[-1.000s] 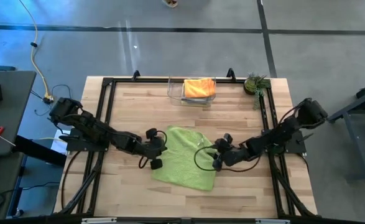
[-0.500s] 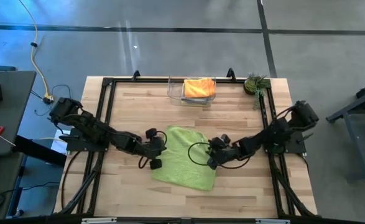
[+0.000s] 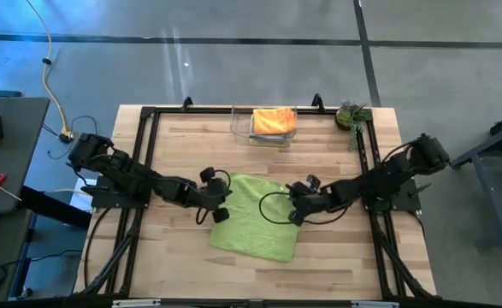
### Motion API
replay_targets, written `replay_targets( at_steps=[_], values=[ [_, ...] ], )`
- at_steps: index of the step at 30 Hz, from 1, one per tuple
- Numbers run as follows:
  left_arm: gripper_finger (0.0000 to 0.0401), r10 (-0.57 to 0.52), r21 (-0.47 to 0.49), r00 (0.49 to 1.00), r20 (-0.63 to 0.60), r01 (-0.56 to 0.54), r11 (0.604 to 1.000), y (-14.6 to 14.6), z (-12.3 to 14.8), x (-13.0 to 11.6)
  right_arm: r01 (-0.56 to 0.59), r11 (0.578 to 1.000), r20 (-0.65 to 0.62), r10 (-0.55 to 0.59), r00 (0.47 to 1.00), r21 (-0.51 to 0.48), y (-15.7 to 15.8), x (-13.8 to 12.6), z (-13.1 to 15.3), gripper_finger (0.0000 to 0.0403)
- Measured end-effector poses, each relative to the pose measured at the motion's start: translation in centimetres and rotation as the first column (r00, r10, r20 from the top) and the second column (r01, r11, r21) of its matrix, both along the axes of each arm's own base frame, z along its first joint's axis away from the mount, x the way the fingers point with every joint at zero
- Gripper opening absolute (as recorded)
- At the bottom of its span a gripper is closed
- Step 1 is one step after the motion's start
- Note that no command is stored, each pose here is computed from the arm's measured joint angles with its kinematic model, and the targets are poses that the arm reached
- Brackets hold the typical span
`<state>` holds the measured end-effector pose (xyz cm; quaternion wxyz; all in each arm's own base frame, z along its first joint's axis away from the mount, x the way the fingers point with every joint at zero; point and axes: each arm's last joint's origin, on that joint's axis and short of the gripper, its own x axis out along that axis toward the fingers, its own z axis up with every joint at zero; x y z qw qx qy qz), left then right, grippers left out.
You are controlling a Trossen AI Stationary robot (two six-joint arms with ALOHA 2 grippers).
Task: Fold microfiber towels
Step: Fold the green towel on the table
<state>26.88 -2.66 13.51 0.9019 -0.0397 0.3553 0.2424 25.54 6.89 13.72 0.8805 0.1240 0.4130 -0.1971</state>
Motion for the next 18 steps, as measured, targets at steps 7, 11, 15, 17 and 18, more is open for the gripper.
replay_targets(
  at_steps=[7,11,15,17,18],
  values=[
    [0.0,0.039,-0.019,0.997,0.07,-0.038,0.999,3.2,0.5,1.0,0.059,0.996,-0.063,-0.063,0.996,-0.071,-2.5,-1.0,1.5,0.0004],
    [0.0,0.029,0.005,0.998,0.052,-0.029,1.0,4.4,0.3,1.1,0.064,0.992,-0.118,-0.077,0.99,-0.108,-3.8,-1.2,1.3,0.0002],
    [0.0,0.024,0.025,0.999,0.04,-0.025,0.999,5.5,-0.5,1.5,0.069,0.992,-0.156,-0.085,0.984,-0.103,-4.4,-1.3,1.0,0.0002],
    [0.0,0.019,0.004,0.999,0.035,-0.019,1.0,5.9,-0.9,1.6,0.067,0.992,-0.174,-0.085,0.981,-0.109,-4.4,-1.5,1.0,0.0002],
    [0.0,0.018,-0.004,0.999,0.03,-0.018,1.0,6.1,-1.1,1.6,0.066,0.992,-0.18,-0.085,0.98,-0.111,-4.4,-1.5,1.0,0.0002]
  ],
)
